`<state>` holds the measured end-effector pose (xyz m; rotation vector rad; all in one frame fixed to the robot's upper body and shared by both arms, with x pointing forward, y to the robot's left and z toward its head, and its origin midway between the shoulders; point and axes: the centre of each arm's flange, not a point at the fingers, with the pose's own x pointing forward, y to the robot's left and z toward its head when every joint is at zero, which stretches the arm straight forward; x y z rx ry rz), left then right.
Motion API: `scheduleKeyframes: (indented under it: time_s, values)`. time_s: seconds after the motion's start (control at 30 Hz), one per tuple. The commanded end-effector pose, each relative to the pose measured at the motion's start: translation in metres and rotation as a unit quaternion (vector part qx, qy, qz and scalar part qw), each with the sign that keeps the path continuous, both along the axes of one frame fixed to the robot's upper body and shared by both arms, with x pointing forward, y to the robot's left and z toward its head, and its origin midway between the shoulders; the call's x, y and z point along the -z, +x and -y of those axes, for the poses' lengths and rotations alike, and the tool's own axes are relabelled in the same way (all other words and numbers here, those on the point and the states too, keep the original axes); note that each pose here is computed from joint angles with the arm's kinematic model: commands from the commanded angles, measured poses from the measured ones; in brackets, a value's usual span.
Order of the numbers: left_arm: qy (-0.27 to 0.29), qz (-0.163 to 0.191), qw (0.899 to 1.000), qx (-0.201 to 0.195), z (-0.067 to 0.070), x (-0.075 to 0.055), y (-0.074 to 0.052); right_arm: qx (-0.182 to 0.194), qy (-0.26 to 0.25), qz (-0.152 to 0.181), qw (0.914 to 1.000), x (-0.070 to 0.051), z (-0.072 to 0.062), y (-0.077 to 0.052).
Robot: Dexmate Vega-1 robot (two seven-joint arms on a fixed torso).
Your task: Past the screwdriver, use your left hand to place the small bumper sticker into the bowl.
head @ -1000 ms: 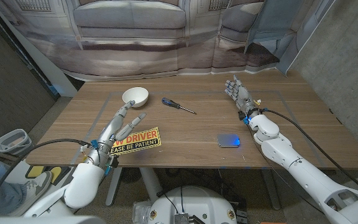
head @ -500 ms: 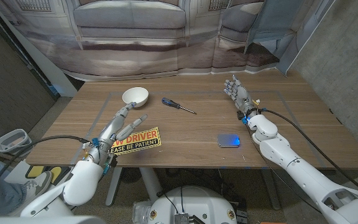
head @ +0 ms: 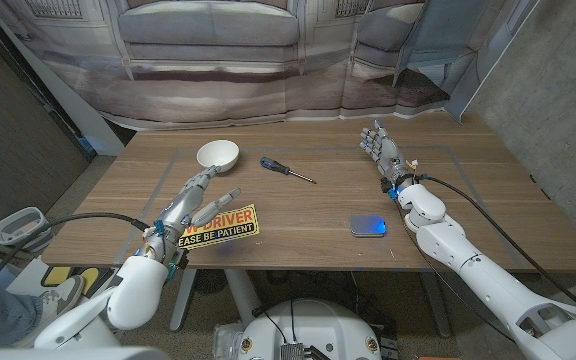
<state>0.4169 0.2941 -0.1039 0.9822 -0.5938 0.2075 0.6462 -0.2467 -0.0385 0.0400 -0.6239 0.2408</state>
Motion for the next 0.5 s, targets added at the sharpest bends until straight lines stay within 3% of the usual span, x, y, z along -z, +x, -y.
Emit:
scheduleKeyframes:
  time_s: [0.03,0.5]
  values:
    - [0.031,-0.001,0.999,-0.040,0.0015,0.0021,-0.0063,-0.001,0.002,-0.003,1.0000,0.0030,-0.0050,-0.0015]
    - [0.060,-0.011,0.996,-0.057,0.0038,0.0024,-0.0026,-0.004,0.010,-0.003,0.9999,0.0073,-0.0094,-0.0066]
